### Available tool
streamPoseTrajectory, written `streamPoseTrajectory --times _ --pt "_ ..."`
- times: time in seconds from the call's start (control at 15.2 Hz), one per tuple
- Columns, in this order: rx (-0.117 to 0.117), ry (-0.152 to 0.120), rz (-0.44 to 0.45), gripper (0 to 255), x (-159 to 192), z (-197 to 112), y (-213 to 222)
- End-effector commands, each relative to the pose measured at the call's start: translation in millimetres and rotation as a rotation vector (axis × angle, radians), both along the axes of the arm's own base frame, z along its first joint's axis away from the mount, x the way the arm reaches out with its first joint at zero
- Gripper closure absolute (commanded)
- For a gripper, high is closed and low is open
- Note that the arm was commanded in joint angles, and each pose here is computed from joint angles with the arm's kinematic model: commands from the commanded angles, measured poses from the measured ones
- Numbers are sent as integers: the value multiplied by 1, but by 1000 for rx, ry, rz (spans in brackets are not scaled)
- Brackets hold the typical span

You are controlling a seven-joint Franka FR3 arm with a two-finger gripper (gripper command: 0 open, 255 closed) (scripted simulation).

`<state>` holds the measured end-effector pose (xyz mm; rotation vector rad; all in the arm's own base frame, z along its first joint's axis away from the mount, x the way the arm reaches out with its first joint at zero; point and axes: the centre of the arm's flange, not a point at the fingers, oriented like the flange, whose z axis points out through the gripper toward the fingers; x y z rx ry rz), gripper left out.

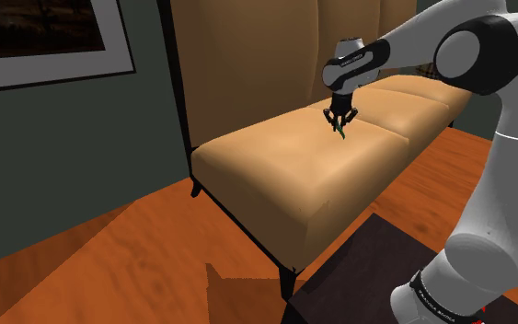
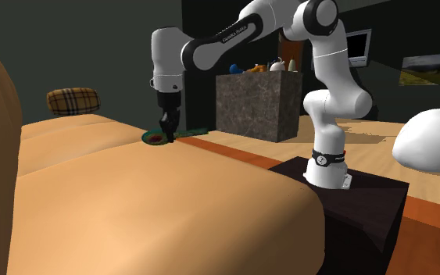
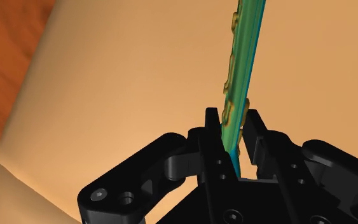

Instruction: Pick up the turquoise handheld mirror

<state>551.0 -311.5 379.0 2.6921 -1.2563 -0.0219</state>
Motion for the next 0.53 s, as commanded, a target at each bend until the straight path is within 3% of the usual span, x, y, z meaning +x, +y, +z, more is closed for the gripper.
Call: streamPoseTrajectory --times 0.0,0.46 --pt "0 0 0 255 0 10 -1" --pt "0 0 0 255 0 38 -1"
